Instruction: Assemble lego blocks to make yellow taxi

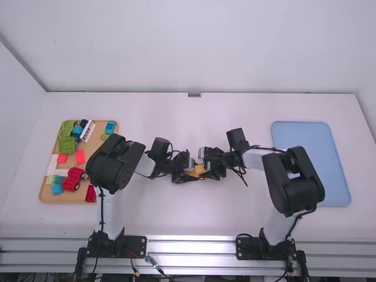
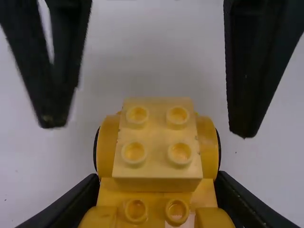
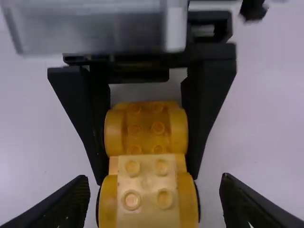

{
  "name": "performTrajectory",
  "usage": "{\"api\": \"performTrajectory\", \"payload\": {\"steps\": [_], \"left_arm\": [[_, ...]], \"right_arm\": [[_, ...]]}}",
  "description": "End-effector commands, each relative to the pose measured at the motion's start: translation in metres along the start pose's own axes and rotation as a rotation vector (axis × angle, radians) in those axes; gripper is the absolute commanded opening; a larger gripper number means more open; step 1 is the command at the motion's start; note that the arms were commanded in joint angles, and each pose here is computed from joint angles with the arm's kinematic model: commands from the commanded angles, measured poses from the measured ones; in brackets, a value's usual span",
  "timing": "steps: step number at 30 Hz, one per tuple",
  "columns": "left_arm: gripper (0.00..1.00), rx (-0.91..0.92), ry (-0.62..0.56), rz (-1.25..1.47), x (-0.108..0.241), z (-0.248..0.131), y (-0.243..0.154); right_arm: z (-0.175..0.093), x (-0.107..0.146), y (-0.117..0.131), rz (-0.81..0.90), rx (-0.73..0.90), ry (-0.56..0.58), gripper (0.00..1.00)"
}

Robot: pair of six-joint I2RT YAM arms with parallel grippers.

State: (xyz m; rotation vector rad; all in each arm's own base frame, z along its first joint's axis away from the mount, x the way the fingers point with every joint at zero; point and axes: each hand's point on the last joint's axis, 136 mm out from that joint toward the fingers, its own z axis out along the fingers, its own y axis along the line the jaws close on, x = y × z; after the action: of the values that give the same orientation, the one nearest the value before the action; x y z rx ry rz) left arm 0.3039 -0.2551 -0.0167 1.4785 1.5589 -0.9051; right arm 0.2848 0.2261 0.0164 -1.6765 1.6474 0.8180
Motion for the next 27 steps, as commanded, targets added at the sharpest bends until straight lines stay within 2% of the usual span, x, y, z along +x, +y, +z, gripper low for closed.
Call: {"api": "performTrajectory", "payload": {"steps": [1,3,4,5,6,7,13,18,27], "left_arm": [[0.47,-0.011,0.044,-0.041,0.014,0.002,-0.001],[0.47,-0.011,0.044,-0.042,0.014,0.002,-0.001],[0.47,-0.011,0.044,-0.042,0.014,0.002,-0.001],[0.47,-0.011,0.044,-0.041,0.014,0.002,-0.001],[0.47,-0.011,0.044,-0.042,0.014,0.002,-0.001],[0.47,-0.011,0.044,-0.041,0.014,0.002,-0.001],[0.47,-0.011,0.044,-0.041,0.014,0.002,-0.001],[0.47,-0.017,0.044,-0.049,0.015,0.000,0.001],[0.46,-0.014,0.047,-0.046,0.015,0.002,-0.001]], "right_arm": [[-0.011,-0.020,-0.001,-0.042,0.014,-0.052,0.73],[-0.014,-0.028,-0.001,-0.058,0.016,-0.070,0.73],[-0.015,-0.032,0.000,-0.065,0.017,-0.079,0.67],[-0.016,-0.033,-0.001,-0.068,0.019,-0.084,0.49],[-0.016,-0.033,-0.001,-0.065,0.020,-0.084,0.10],[-0.016,-0.031,0.000,-0.058,0.017,-0.079,0.00],[-0.007,-0.017,0.004,-0.020,-0.006,-0.062,0.00],[0.002,0.000,0.002,0.080,-0.020,-0.063,0.00],[0.005,0.012,0.008,0.122,-0.035,-0.010,0.00]]}}
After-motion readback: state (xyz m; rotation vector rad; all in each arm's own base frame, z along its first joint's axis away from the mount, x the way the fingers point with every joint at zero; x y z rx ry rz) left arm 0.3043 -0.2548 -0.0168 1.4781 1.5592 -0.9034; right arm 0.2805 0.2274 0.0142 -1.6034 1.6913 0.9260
